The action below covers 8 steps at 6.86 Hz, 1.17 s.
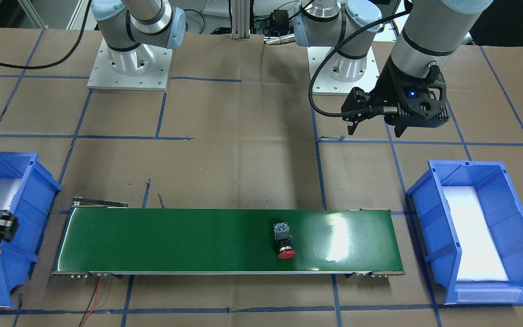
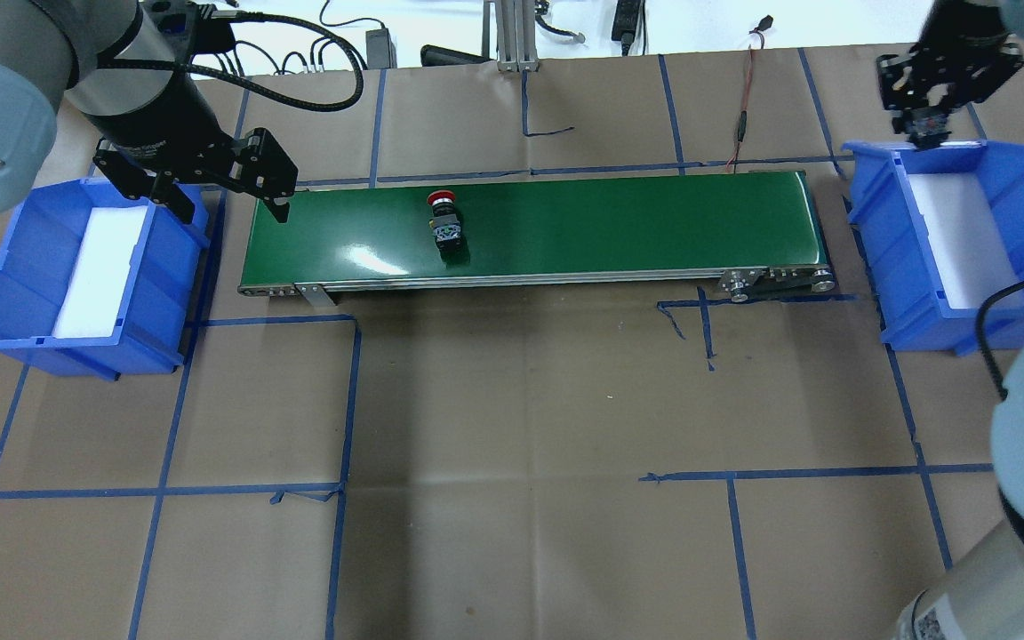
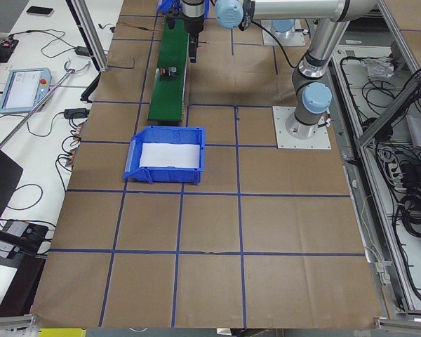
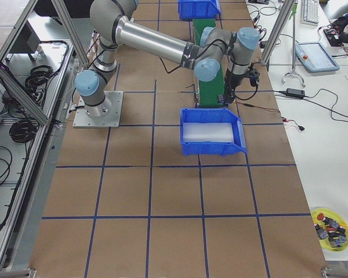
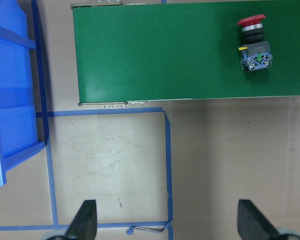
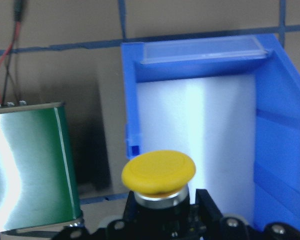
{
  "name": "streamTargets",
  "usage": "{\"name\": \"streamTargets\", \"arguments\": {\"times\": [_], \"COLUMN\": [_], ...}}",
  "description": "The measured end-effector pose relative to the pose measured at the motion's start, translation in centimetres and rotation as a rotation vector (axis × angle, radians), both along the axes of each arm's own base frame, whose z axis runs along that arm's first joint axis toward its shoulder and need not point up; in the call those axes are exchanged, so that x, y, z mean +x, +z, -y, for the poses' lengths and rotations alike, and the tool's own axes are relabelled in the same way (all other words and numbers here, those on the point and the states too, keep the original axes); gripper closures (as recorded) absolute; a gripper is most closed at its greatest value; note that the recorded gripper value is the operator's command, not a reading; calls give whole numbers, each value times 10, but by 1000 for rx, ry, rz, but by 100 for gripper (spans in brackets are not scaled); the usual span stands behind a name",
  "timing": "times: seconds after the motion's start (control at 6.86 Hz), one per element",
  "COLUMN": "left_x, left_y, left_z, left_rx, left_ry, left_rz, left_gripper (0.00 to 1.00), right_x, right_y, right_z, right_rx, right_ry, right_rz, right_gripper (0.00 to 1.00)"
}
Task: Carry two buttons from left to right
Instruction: 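Lower the yellow button into the empty blue bin and open the right gripper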
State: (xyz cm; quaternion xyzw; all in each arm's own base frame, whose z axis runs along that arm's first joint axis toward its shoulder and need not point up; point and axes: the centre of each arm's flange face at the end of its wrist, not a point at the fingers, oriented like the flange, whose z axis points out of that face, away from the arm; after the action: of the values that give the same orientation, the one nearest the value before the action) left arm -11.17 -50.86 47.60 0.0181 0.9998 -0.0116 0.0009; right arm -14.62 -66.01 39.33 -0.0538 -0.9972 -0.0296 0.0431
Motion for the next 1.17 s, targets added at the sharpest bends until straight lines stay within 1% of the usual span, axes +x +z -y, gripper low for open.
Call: {"name": "streamTargets", "arguments": {"times": [0.15, 0.29, 0.58, 0.73, 1.02, 1.17], "left_x": [0, 0, 0, 0, 0, 0], "left_y": [0, 0, 0, 0, 0, 0], "left_z": [0, 0, 0, 0, 0, 0], "left_rx": [0, 0, 0, 0, -1, -1], "left_ry": [0, 1, 0, 1, 2, 2], "left_rz": [0, -1, 0, 0, -1, -1], "left_gripper": [0, 0, 0, 0, 0, 0], "right_x": [-35, -51, -54, -51, -49, -56], "right_y": [-9, -25, -69, -93, -131, -150], "right_z": [-16, -28, -43, -50, -68, -82], "right_rx": [16, 16, -30, -33, -6, 10], "right_ry": [-10, -12, 13, 40, 113, 118], "right_rz": [36, 53, 38, 40, 61, 72], "right_gripper": [96, 96, 96, 96, 96, 96]}}
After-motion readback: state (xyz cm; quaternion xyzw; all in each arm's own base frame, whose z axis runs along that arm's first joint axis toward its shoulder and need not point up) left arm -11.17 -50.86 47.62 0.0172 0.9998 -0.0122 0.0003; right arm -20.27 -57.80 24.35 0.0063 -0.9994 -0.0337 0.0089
